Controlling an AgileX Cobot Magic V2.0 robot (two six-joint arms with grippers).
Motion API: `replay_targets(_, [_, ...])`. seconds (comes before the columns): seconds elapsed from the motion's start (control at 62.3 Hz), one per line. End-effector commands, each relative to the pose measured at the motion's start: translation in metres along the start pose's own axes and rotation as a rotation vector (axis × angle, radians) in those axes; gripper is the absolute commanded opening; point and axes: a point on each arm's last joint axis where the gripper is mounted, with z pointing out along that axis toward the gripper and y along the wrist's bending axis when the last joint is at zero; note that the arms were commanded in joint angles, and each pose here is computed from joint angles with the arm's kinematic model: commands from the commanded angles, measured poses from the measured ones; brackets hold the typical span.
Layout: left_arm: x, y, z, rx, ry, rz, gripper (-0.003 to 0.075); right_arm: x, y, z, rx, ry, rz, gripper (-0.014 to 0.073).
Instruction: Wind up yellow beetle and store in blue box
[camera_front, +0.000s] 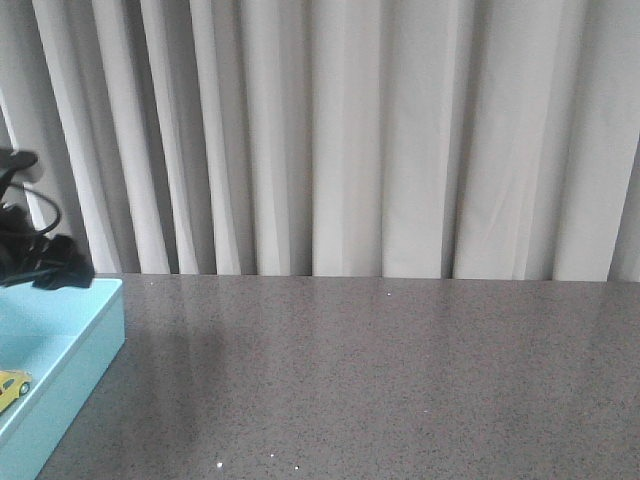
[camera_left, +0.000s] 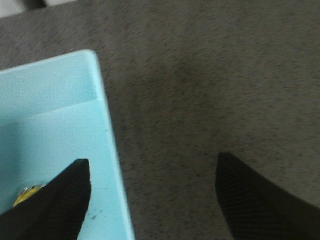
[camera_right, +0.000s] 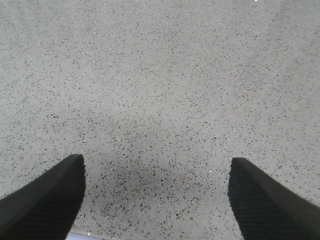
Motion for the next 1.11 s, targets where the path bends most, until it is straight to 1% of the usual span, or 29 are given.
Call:
replay_targets(0.0, [-0.019, -0.039, -0.051, 0.038, -0.147, 0.071, 0.0511, -0.012, -0.001, -0.004, 0.011, -0.081, -0.004, 0.0579])
replay_targets(0.096, [-0.018, -0.067, -0.071, 0.089, -0.146, 0.132, 0.0497, -0.012, -0.001, -0.004, 0.011, -0.081, -0.004, 0.0579])
replay_targets(0.193, [-0.011, -0.085, -0.087, 0.109, -0.097, 0.164, 0.0477, -0.012, -0.001, -0.004, 0.011, -0.081, -0.004, 0.0579])
replay_targets(0.305, [0.000, -0.092, -0.106, 0.047, -0.033, 0.136, 0.0447, -0.012, -0.001, -0.004, 0.011, -0.081, -0.004, 0.0579])
replay_targets(0.401, [0.016, -0.091, -0.118, -0.038, -0.041, 0.103, 0.0428, -0.012, -0.001, -0.004, 0.011, -0.081, -0.004, 0.0579])
replay_targets(0.465, [0.028, -0.090, -0.123, -0.067, -0.062, 0.087, 0.0424, -0.012, -0.001, -0.004, 0.011, -0.081, -0.004, 0.0579])
replay_targets(0.578, [0.059, -0.090, -0.127, -0.100, -0.094, 0.080, 0.0423, -0.012, -0.001, -0.004, 0.011, -0.081, -0.004, 0.0579])
replay_targets(0.77, [0.125, -0.090, -0.127, -0.148, -0.176, 0.040, 0.0423, -0.012, -0.001, -0.004, 0.011, -0.082, -0.004, 0.0579])
replay_targets(0.979, [0.189, -0.094, -0.124, -0.141, -0.273, -0.059, 0.0423, -0.012, -0.001, -0.004, 0.011, -0.082, -0.004, 0.0579])
replay_targets(1.091, [0.213, -0.096, -0.121, -0.134, -0.320, -0.099, 0.0423, -0.012, -0.001, -0.004, 0.011, -0.082, -0.004, 0.0579])
